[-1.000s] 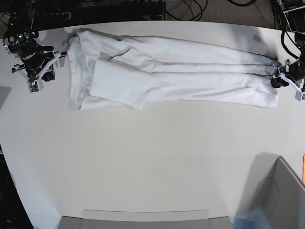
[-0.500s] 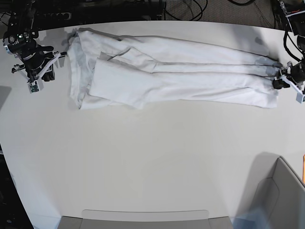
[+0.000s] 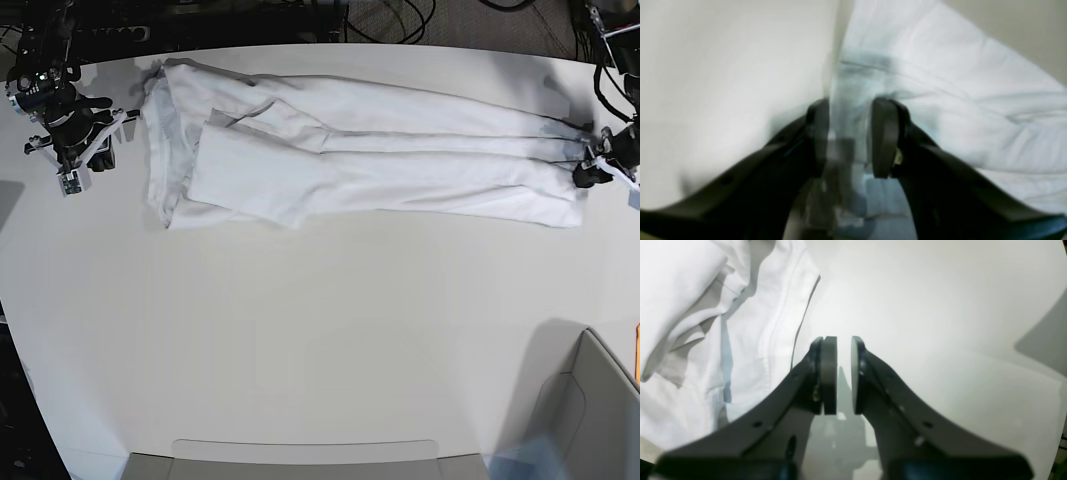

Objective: Fold the T-shirt properly
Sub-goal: 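Hold the strip end with the left gripper and adjust its grip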

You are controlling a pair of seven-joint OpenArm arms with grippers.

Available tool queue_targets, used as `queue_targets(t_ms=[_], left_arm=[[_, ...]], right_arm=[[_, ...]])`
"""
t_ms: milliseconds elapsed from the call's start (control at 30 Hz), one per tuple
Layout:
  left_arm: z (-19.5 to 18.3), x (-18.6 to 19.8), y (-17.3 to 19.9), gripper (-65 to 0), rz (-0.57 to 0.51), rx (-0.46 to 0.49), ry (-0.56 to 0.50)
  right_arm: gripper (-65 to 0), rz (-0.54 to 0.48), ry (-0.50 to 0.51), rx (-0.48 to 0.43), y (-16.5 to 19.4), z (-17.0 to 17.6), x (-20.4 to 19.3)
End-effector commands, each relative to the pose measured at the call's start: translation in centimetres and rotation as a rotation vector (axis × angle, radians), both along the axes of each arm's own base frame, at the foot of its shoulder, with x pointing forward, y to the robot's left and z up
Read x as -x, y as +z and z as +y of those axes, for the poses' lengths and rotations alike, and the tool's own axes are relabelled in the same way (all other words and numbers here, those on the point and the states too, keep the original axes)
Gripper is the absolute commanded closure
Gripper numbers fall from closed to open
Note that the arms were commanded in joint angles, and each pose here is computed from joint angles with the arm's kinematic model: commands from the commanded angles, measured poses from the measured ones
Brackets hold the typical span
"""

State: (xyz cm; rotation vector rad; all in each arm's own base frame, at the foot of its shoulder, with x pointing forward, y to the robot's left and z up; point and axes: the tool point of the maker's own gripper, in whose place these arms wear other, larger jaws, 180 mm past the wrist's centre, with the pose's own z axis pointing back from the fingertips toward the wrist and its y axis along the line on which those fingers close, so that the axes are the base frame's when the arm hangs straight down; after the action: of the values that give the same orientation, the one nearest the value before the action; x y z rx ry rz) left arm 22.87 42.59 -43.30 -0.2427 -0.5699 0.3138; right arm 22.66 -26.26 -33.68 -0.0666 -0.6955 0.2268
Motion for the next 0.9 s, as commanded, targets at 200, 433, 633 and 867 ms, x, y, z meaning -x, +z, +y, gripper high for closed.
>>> queue_targets(t_ms=[200, 433, 633, 867], left_arm=[[-4.2, 5.6, -4.5, -22.6, 0.274, -0.043, -0.220], [-6.6, 7.2, -5.8, -14.1, 0.312, -0.001, -0.257], [-6.9, 7.5, -6.0, 0.0, 0.324, 0.004, -0.261], [-6.4, 7.0, -5.6, 0.0, 0.307, -0.003, -0.250]], right_arm=[[-8.3, -0.041, 0.011, 0.012, 1.2, -0.2, -0.7], [-8.3, -0.036, 0.009, 0.013, 1.1, -0.3, -0.5], [-8.3, -0.041, 0.009, 0.013, 1.2, -0.3, -0.7], [-8.3, -0.042, 0.009, 0.013, 1.2, -0.3, -0.7]])
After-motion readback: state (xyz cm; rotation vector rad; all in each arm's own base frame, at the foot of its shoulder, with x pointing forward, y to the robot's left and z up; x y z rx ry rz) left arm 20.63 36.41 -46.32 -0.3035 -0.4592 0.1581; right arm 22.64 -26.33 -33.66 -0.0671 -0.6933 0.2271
